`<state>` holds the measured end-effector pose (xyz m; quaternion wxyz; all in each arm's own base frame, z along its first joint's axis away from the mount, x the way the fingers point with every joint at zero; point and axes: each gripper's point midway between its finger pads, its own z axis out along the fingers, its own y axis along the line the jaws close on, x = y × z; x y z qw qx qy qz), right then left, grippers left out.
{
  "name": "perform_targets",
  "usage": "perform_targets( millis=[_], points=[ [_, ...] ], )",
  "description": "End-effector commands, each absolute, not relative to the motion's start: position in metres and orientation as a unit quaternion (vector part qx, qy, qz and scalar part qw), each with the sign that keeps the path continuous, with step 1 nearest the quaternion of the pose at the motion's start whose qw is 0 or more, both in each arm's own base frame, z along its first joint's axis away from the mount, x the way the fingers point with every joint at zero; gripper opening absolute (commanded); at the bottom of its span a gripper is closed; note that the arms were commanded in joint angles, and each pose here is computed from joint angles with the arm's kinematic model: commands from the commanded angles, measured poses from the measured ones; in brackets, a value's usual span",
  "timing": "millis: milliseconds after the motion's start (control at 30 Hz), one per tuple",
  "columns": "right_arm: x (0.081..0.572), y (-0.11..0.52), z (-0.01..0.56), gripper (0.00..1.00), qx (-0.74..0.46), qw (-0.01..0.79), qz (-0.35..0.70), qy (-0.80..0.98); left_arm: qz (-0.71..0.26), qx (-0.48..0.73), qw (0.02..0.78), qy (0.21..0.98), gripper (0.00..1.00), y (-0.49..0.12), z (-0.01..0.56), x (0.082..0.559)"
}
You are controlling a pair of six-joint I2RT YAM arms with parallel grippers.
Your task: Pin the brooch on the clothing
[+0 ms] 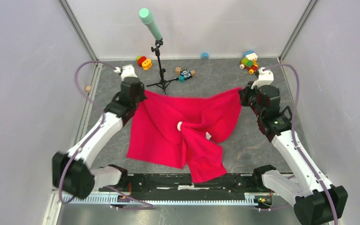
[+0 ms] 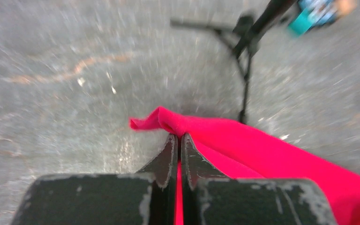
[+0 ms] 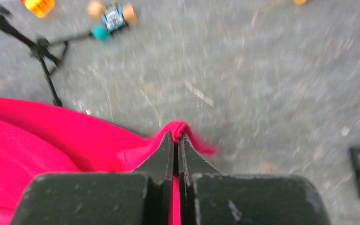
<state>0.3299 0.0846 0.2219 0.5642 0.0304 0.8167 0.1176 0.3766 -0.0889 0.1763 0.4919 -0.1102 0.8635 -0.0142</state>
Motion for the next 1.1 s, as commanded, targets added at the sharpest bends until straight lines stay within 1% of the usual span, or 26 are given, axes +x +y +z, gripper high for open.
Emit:
perform_targets(
  millis=[0,100,200,333,433,567,833,900,967,1067],
  points=[
    [0.339,0.069,0.340,0.00,0.008,0.667,0.080,0.740,-0.007,-0.145,0.607,0.781,0.02,-0.058,0.285,0.361],
    [0.329,0.065,0.419,0.00,-0.003,0.726,0.078,0.683,-0.022,-0.140,0.663,0.735,0.02,-0.046,0.351,0.334],
    [0.306,0.059,0.490,0.00,-0.012,0.777,0.078,0.624,-0.038,-0.125,0.703,0.699,0.02,-0.038,0.408,0.306],
    [0.262,0.051,0.567,0.00,-0.026,0.835,0.081,0.544,-0.055,-0.104,0.750,0.651,0.02,-0.025,0.472,0.261],
    [0.222,0.043,0.612,0.00,-0.034,0.871,0.079,0.484,-0.068,-0.086,0.783,0.612,0.02,-0.018,0.513,0.227],
    [0.175,0.031,0.654,0.00,-0.031,0.900,0.083,0.427,-0.082,-0.058,0.799,0.593,0.02,-0.013,0.554,0.189],
    [0.095,0.022,0.712,0.00,-0.046,0.935,0.103,0.335,-0.114,-0.028,0.824,0.554,0.02,-0.007,0.602,0.133],
    [0.086,0.019,0.719,0.00,-0.044,0.938,0.103,0.327,-0.121,-0.036,0.822,0.555,0.02,-0.004,0.607,0.127],
    [0.088,0.017,0.720,0.00,-0.038,0.938,0.100,0.330,-0.123,-0.039,0.816,0.564,0.02,-0.006,0.605,0.131],
    [0.122,0.023,0.708,0.00,-0.037,0.927,0.091,0.363,-0.109,-0.049,0.796,0.593,0.02,-0.010,0.588,0.157]
  ],
)
